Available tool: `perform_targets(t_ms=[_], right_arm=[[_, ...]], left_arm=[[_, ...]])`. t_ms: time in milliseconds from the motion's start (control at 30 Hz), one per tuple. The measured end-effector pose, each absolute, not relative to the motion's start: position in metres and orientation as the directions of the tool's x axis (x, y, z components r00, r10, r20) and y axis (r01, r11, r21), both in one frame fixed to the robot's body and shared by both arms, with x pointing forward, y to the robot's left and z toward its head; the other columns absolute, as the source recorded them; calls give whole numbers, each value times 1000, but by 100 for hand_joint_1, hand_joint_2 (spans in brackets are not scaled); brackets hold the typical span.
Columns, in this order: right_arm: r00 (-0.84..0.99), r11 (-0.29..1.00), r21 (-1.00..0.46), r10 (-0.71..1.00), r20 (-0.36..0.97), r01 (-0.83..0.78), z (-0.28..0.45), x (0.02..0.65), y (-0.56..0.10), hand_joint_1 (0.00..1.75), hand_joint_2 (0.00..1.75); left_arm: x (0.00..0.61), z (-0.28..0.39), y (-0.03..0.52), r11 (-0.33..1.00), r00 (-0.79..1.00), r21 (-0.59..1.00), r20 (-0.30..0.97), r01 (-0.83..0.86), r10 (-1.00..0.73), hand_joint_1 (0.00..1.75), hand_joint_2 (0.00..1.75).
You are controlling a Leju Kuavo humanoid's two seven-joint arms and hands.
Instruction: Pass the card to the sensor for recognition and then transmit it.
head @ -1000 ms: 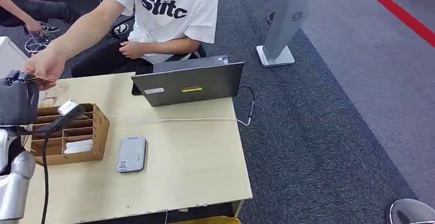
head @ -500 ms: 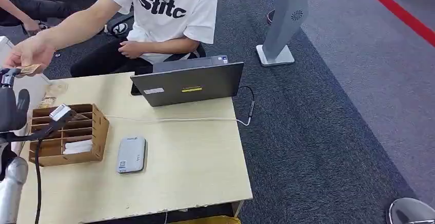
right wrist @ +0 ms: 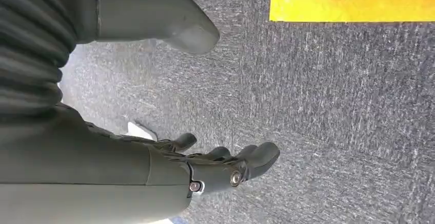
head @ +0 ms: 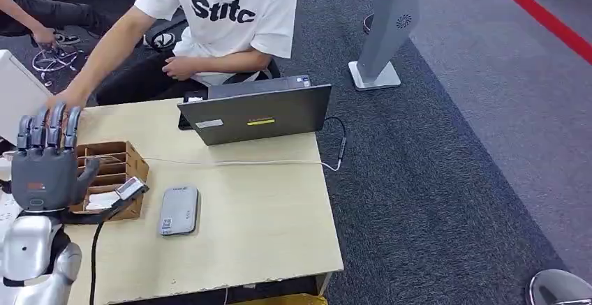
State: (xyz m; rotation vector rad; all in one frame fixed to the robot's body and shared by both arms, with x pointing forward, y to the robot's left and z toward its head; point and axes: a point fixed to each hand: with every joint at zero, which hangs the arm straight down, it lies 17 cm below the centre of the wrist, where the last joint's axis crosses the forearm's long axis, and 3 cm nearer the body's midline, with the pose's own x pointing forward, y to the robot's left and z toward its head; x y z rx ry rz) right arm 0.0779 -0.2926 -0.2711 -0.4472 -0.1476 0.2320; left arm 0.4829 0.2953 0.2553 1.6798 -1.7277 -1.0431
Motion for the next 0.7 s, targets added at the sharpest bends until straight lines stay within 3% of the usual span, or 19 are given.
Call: perform_targets(t_ms=[233,700], right_arm=[[967,879,-442,238,88,-176,-271,76,-293,0,175],[968,880,-442,238,85,-177,-271,75,-293,0,175]], left_arm=[[490,236,308,-107,-46,863,-149,-495,-988,0,175],[511,203,390,-183,84,913,-164,-364,-983,0,175]])
